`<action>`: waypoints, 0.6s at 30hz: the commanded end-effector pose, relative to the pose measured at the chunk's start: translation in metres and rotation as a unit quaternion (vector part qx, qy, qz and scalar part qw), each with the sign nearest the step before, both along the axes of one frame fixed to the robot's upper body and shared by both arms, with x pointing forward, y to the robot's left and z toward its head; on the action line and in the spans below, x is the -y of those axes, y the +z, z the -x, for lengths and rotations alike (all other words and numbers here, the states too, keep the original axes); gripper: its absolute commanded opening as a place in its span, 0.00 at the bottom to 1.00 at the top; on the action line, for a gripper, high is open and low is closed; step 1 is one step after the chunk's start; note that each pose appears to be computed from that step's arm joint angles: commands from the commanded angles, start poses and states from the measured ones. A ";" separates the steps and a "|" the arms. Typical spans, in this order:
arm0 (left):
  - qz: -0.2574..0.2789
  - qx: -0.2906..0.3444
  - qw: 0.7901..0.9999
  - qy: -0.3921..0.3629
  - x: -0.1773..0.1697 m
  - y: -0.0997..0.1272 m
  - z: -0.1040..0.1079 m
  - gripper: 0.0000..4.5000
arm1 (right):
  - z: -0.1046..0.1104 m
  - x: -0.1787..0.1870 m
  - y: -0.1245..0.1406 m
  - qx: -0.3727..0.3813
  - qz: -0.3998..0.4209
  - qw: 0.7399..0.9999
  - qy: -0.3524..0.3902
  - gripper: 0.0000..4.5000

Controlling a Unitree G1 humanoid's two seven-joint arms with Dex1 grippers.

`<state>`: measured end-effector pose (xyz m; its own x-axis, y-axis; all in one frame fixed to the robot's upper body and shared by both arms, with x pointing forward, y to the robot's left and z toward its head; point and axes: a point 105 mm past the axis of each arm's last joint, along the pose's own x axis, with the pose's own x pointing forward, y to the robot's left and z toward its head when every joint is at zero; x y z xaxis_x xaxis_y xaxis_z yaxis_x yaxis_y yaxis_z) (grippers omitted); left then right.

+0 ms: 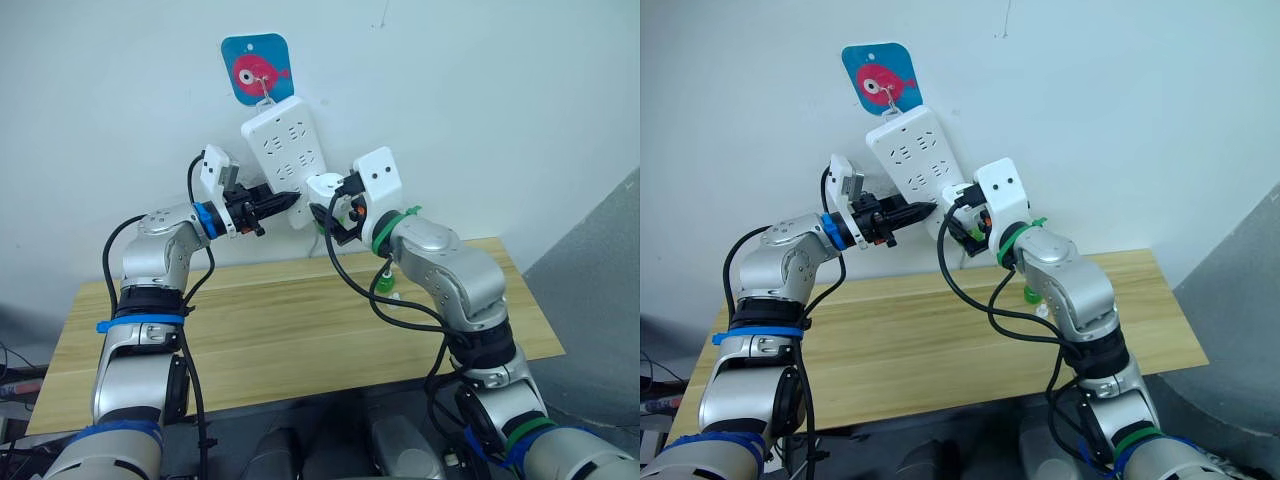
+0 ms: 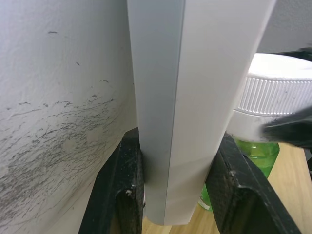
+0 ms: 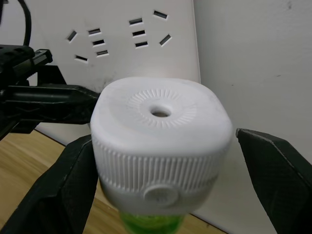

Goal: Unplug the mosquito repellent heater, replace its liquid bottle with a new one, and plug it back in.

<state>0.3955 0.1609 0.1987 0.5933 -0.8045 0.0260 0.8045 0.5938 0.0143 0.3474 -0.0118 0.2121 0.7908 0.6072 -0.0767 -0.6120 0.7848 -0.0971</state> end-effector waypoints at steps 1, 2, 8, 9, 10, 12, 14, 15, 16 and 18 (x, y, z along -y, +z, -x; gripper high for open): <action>-0.001 0.034 0.999 0.041 -0.016 0.017 -0.007 0.37 | 0.019 0.000 0.011 0.023 0.001 0.999 0.038 1.00; -0.008 0.040 0.998 0.045 -0.018 0.017 -0.007 0.45 | 0.022 0.002 0.011 0.024 0.006 0.999 0.045 1.00; -0.036 0.078 0.992 0.092 -0.033 0.019 -0.013 0.82 | 0.040 0.005 0.011 0.027 0.017 0.995 0.093 1.00; -0.032 0.076 0.992 0.093 -0.036 0.020 -0.011 0.82 | 0.043 0.004 0.012 0.029 0.019 0.994 0.101 1.00; -0.032 0.075 0.992 0.096 -0.039 0.020 -0.010 0.82 | 0.046 0.004 0.012 0.030 0.022 0.994 0.107 1.00; -0.042 0.077 0.990 0.109 -0.049 0.019 -0.006 0.82 | 0.050 0.004 0.012 0.031 0.027 0.992 0.117 1.00; -0.055 0.079 0.988 0.118 -0.057 0.017 -0.002 0.82 | 0.053 0.004 0.011 0.032 0.033 0.991 0.125 1.00; -0.066 0.081 0.987 0.121 -0.061 0.016 0.001 0.82 | 0.055 0.003 0.011 0.033 0.035 0.990 0.130 1.00; -0.077 0.081 0.986 0.123 -0.066 0.014 0.006 0.82 | 0.057 0.003 0.011 0.034 0.037 0.989 0.136 1.00; -0.104 0.082 0.984 0.116 -0.073 0.009 0.019 0.82 | 0.059 0.002 0.011 0.038 0.039 0.988 0.145 1.00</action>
<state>0.3876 0.2282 0.1912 0.7676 -0.6399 -0.0365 0.6329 0.7478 0.2005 0.2986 -0.0193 0.2135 0.6279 0.7691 -0.1189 -0.7756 0.6056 -0.1783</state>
